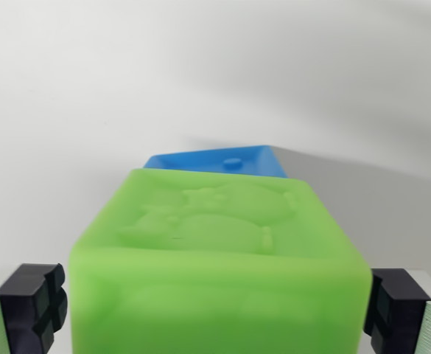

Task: Stack cube

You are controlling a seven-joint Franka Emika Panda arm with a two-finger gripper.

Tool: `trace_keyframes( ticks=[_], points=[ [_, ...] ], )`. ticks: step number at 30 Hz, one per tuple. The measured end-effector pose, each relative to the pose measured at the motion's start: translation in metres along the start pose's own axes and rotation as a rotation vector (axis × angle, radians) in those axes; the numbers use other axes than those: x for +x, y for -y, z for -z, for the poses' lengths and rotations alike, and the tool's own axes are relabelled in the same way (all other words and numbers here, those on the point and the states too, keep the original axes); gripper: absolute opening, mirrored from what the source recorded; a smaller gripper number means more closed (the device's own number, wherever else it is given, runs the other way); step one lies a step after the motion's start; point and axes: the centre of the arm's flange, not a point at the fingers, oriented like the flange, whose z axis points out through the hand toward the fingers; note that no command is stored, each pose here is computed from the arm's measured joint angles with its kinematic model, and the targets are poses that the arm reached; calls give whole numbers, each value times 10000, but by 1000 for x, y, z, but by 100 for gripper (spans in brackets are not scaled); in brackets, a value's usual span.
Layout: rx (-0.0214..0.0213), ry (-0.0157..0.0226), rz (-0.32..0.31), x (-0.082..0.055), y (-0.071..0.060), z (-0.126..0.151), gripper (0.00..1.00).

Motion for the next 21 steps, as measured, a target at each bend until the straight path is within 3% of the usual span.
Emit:
trace_keyframes(
  ticks=[5,12,21],
  points=[
    [2,1,0,0,0,2,100],
    [26,-31,-4,1,0,14,100],
    [38,-30,1,1,0,38,100]
  ],
)
